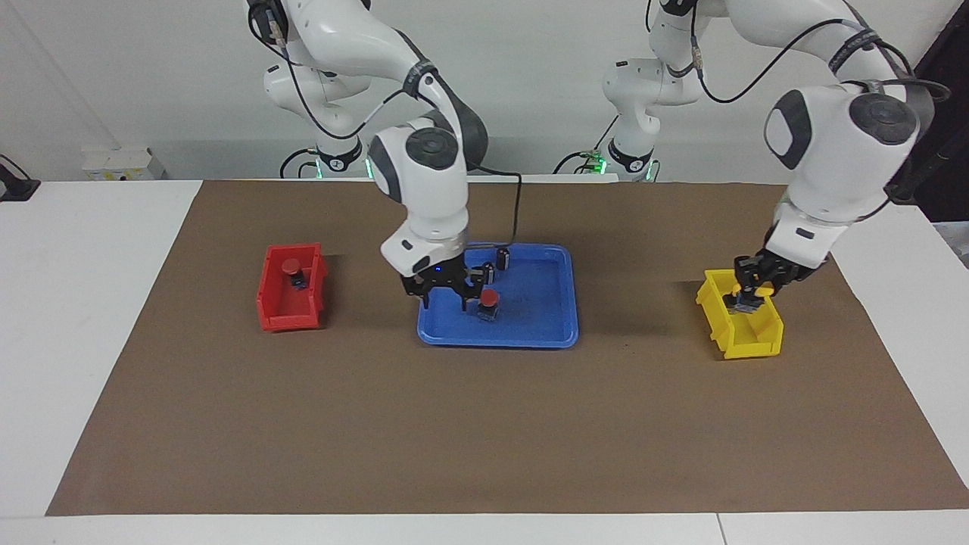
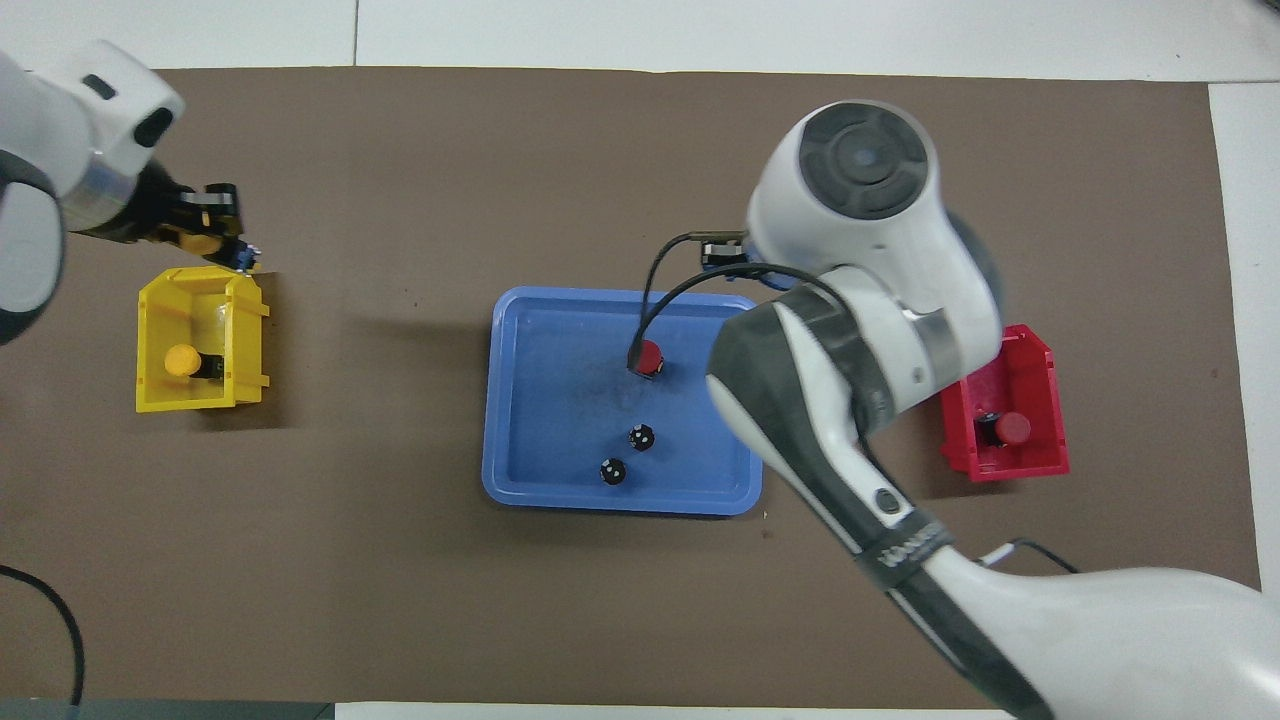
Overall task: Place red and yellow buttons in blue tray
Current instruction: 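Place the yellow button with the left gripper while the right gripper returns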
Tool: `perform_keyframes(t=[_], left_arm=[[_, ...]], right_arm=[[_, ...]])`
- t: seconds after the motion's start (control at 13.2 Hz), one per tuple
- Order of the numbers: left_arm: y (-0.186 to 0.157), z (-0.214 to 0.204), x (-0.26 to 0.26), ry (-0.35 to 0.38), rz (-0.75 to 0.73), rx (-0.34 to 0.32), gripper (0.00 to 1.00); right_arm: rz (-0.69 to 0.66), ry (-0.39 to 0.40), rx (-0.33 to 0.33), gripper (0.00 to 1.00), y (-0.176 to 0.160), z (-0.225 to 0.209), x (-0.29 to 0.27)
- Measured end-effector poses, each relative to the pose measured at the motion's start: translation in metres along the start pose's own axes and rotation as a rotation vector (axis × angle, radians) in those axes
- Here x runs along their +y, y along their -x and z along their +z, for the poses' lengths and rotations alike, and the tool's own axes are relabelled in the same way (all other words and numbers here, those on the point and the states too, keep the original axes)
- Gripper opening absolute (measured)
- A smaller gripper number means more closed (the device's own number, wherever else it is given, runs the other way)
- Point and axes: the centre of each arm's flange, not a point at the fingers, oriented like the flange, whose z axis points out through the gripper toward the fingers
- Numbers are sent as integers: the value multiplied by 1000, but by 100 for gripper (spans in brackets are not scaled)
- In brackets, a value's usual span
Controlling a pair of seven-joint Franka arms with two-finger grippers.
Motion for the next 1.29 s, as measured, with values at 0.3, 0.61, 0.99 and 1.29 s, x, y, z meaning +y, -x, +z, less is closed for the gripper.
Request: perform_keyframes(t=[0.3, 0.61, 0.99, 1.29], left_arm=[[57, 31, 135, 95, 6, 8, 41], [116, 85, 219, 143, -7, 33, 41], [130, 149, 250, 137, -20, 17, 41], [122, 119, 244, 115, -36, -4, 85]], right_arm=[[-97, -54, -110, 71, 30, 8, 153], [-193, -99, -90, 70, 85, 73, 223], [-280, -88, -48, 69, 116, 104, 236], [-277, -84, -38, 68, 126, 121, 241]])
